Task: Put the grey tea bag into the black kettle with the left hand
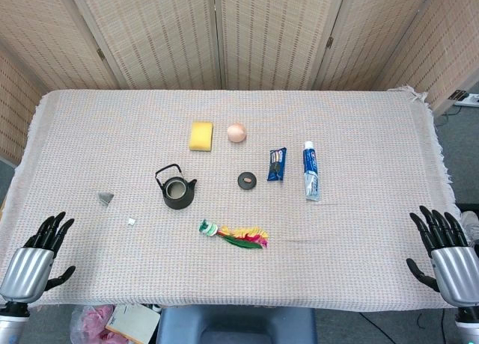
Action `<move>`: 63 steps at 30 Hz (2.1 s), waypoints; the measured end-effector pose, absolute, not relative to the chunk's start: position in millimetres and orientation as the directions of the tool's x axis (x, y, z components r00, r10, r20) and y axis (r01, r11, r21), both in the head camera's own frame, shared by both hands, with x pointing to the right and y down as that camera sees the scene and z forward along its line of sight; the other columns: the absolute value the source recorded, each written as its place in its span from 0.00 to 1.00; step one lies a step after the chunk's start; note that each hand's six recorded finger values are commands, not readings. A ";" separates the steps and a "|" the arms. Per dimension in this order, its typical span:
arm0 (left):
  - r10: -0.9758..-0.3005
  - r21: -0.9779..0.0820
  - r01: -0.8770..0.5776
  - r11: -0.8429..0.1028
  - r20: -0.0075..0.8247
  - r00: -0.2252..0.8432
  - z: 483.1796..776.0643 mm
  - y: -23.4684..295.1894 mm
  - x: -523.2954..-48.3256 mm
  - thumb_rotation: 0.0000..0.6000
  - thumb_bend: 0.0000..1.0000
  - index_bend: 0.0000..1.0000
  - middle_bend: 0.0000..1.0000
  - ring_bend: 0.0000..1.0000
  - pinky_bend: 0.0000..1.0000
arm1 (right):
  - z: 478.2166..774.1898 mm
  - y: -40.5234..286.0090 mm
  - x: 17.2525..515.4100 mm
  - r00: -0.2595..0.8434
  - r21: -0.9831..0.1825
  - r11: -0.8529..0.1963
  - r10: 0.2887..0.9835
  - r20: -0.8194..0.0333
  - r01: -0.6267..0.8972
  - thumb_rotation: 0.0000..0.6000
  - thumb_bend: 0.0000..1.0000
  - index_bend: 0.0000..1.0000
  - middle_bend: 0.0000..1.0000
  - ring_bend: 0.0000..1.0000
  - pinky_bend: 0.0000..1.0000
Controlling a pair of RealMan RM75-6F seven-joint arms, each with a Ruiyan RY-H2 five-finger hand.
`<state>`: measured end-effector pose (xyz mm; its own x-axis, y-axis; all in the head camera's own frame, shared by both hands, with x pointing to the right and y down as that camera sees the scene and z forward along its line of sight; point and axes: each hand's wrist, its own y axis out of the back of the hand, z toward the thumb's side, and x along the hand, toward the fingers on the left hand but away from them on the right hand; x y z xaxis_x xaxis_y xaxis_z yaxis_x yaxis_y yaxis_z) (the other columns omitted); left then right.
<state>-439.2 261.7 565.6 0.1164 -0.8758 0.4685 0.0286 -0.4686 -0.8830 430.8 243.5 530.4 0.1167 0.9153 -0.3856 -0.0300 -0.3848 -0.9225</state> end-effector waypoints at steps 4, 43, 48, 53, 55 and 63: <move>-0.873 -0.881 0.032 -0.473 0.473 0.121 567.5 261.1 -439.3 1.00 0.24 0.00 0.01 0.00 0.35 | 531.5 242.7 430.4 0.113 -0.923 -0.383 0.916 -0.384 -0.034 1.00 0.21 0.00 0.00 0.00 0.00; -0.649 -0.727 0.129 -0.674 0.667 0.367 686.9 167.1 -345.4 1.00 0.24 0.36 1.00 1.00 1.00 | 542.4 235.5 425.3 0.112 -0.912 -0.408 0.905 -0.410 -0.046 1.00 0.22 0.00 0.00 0.00 0.00; -0.641 -0.711 0.120 -0.693 0.684 0.350 700.4 160.3 -355.3 1.00 0.24 0.37 1.00 1.00 1.00 | 544.9 235.1 425.0 0.106 -0.910 -0.411 0.904 -0.415 -0.053 1.00 0.22 0.00 0.00 0.00 0.00; -0.617 -0.679 0.120 -0.724 0.716 0.327 715.0 156.7 -364.7 1.00 0.25 0.38 1.00 1.00 1.00 | 548.9 233.3 425.4 0.099 -0.905 -0.422 0.899 -0.426 -0.060 1.00 0.22 0.00 0.00 0.00 0.00; -0.611 -0.671 0.121 -0.732 0.724 0.320 718.9 156.2 -367.7 1.00 0.25 0.38 1.00 1.00 1.00 | 549.4 232.6 425.8 0.096 -0.905 -0.422 0.900 -0.426 -0.061 1.00 0.22 0.00 0.00 0.00 0.00; -0.603 -0.657 0.115 -0.745 0.737 0.306 729.0 154.9 -376.4 1.00 0.29 0.44 1.00 1.00 1.00 | 551.2 232.3 425.6 0.093 -0.902 -0.427 0.897 -0.431 -0.068 1.00 0.22 0.00 0.00 0.00 0.00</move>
<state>-376.4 154.9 729.0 0.3065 -0.6029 0.7366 0.1152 -0.7446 -0.6574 425.6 232.3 551.2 0.0934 0.8973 -0.4314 -0.0681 -0.4265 -0.9019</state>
